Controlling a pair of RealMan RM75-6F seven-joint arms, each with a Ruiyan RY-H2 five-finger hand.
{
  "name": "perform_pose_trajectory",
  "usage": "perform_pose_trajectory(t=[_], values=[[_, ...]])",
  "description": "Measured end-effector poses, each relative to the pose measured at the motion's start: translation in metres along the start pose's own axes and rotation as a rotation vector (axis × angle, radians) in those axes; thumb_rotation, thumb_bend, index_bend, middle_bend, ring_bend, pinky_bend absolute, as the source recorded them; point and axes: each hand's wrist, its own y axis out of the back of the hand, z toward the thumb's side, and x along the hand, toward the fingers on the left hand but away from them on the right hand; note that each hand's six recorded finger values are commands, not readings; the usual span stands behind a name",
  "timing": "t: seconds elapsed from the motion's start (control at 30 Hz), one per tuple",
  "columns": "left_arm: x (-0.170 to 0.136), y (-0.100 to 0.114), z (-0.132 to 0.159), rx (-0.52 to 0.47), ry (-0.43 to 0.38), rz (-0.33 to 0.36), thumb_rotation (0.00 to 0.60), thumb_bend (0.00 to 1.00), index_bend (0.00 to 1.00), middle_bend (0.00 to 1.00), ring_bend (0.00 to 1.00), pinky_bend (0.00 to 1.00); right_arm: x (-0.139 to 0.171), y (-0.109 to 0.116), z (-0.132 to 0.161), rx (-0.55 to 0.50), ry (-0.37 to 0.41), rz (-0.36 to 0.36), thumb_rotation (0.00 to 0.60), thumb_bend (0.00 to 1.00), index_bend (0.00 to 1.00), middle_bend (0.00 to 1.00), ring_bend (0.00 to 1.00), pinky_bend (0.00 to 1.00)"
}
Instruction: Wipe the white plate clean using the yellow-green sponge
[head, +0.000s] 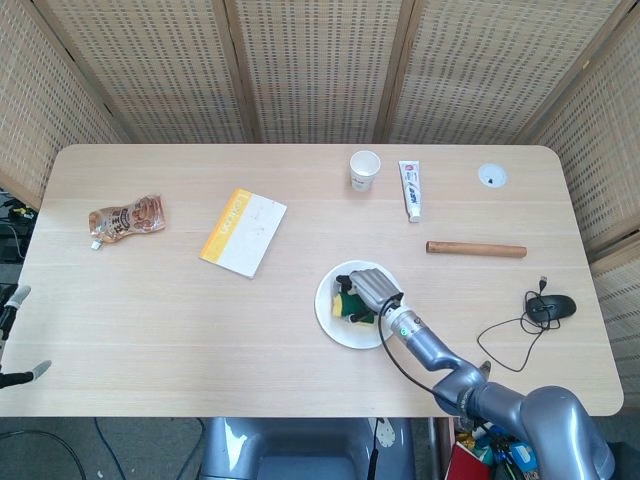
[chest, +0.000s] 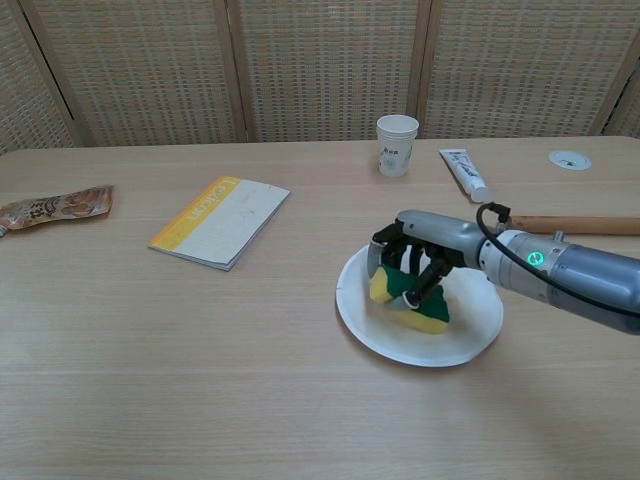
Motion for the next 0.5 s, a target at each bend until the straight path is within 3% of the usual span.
perform_pose_trajectory(t=[0.5], values=[[-0.0047, 0.0, 0.0023, -0.005, -0.015, -0.001, 0.6, 0.0, 0.0, 0.0, 0.0, 0.0, 0.0088, 0.003, -0.0032, -0.034, 0.025, -0.036, 0.6, 0.23, 0.46, 0.54, 0.39, 0.45]])
